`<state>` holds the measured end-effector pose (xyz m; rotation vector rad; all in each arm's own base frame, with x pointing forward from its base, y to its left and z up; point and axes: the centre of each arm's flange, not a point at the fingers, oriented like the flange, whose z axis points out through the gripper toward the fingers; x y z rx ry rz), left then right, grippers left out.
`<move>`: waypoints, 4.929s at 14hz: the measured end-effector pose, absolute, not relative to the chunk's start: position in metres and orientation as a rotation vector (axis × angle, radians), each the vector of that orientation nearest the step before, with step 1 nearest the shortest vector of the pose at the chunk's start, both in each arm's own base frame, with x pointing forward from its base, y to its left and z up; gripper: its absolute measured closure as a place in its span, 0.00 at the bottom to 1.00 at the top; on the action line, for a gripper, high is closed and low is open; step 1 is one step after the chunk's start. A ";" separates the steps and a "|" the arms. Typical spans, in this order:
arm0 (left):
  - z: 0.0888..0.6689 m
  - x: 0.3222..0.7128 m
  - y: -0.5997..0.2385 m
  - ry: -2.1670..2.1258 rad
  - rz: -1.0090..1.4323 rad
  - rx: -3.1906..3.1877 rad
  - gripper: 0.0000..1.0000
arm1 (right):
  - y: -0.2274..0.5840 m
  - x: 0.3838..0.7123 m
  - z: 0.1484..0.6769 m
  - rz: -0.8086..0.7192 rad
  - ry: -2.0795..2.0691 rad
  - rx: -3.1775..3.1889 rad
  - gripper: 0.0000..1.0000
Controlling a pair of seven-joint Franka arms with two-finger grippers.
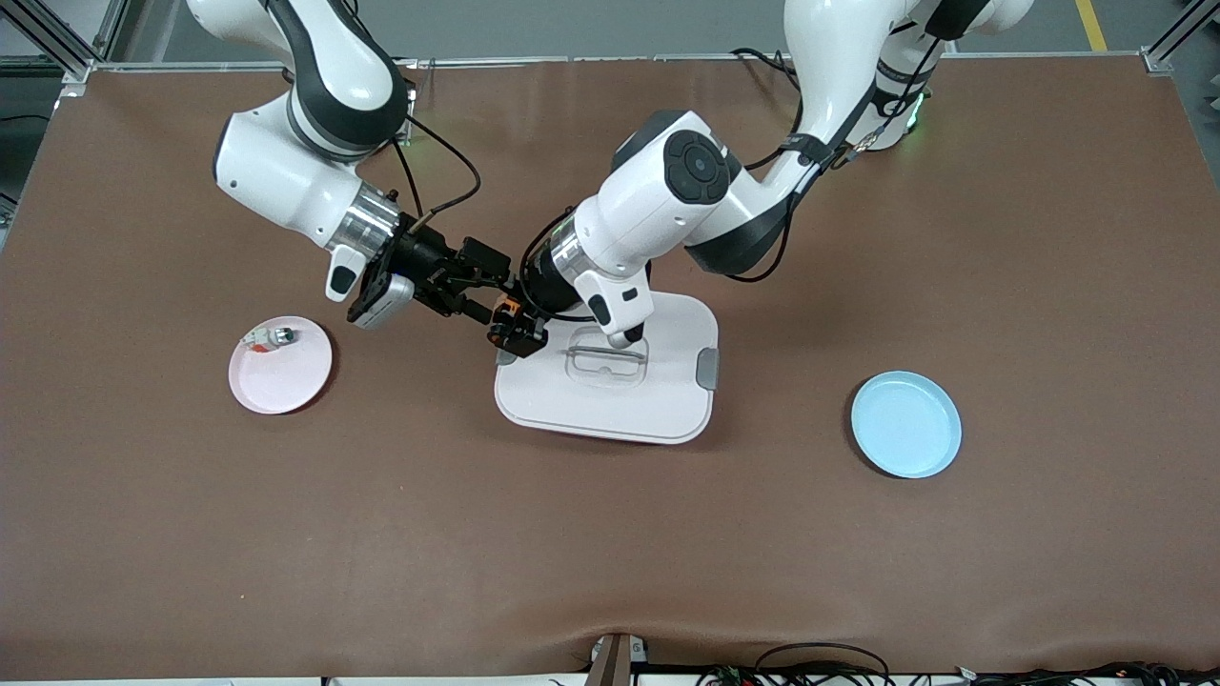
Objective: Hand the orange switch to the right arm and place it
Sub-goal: 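Close the right gripper on the switch and open the left gripper, then carry the switch to the white plate while the left gripper withdraws, then lower the switch onto the white plate and open the right gripper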
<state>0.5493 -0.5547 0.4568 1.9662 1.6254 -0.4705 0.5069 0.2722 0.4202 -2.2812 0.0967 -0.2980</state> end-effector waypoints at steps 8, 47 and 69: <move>0.448 0.551 -0.555 1.635 -0.475 1.968 0.27 | 0.275 0.507 0.422 -0.309 0.069 -2.275 0.59; 0.557 0.654 -0.201 0.805 0.083 3.054 0.00 | 0.000 0.549 0.345 -0.136 -2.108 -2.341 0.59; 0.615 0.576 -0.043 0.228 0.038 3.230 0.00 | -0.084 0.537 0.184 -0.028 -2.134 -2.345 0.59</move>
